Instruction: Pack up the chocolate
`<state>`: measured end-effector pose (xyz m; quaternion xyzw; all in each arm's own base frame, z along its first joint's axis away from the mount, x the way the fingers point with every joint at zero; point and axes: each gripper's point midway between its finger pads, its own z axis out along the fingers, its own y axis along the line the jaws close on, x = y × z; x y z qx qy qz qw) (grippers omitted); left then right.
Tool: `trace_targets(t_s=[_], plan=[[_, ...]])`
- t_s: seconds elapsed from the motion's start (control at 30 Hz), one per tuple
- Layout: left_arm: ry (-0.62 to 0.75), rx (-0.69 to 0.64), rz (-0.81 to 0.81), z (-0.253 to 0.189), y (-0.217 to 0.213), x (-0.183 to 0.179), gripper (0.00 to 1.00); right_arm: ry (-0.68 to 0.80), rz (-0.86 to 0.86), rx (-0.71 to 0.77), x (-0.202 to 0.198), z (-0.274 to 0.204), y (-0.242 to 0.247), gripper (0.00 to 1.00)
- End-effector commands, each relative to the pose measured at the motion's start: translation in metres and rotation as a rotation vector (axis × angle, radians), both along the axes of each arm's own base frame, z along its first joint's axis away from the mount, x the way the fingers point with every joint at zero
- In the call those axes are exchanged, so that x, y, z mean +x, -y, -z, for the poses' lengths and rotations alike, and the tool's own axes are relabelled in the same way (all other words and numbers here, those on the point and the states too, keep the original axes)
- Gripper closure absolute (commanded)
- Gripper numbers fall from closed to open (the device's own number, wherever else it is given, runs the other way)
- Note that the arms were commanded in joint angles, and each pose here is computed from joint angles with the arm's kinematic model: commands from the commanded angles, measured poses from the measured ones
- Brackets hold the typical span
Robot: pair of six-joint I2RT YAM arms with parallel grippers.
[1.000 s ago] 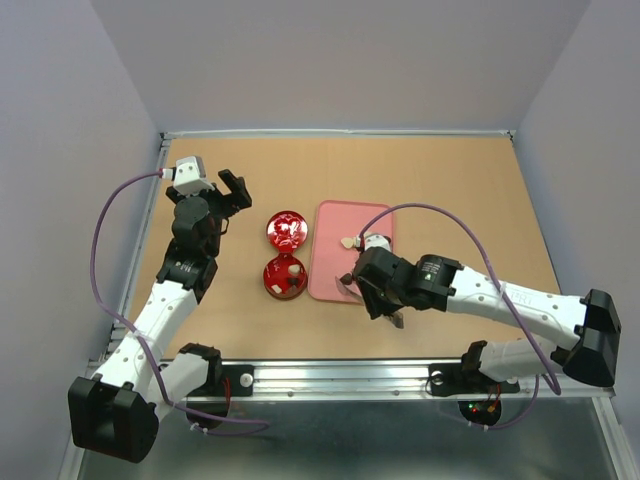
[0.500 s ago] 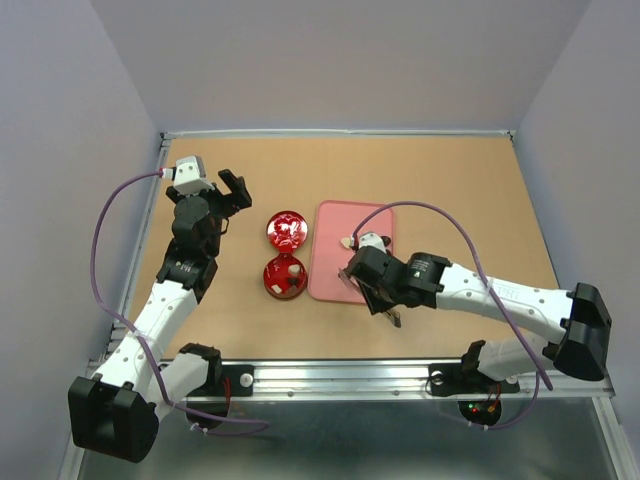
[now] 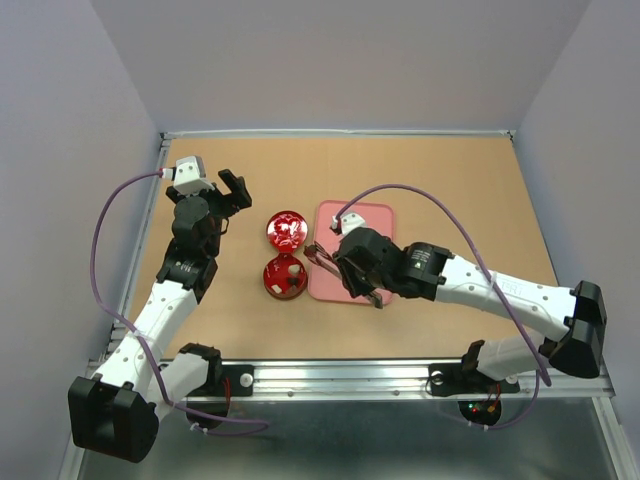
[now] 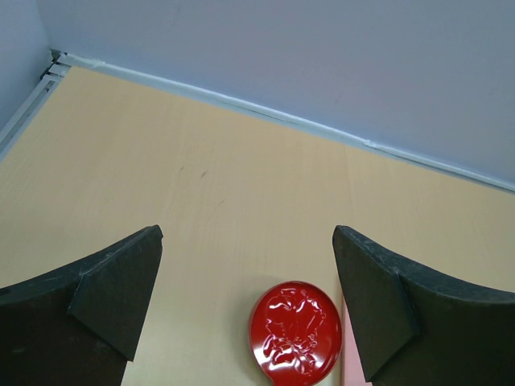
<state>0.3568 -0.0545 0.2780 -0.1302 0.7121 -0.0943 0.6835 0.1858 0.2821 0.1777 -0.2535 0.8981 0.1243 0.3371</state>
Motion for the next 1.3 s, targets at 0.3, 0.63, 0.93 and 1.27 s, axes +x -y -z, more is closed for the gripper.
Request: trace_targets(t_s=[0.3,0.63,0.93,1.27], plan=[[0.093,-0.024,-0.001,-0.039,0.001,0.000,0.01,0.024,-0.221,0.164,-0.010,-0.028,-0.072,0.74],[0.093,-0.021,0.000,-0.039,0.001,0.000,0.01,0.050,-0.224,0.152,-0.003,-0.026,-0.080,0.51],[0.090,-0.019,0.000,-0.038,0.001,0.000,0.01,0.090,-0.172,0.148,0.005,-0.032,-0.072,0.51],[0.095,-0.023,0.006,-0.040,0.002,0.000,0.01,0.168,0.008,0.108,0.030,-0.036,-0.033,0.53]])
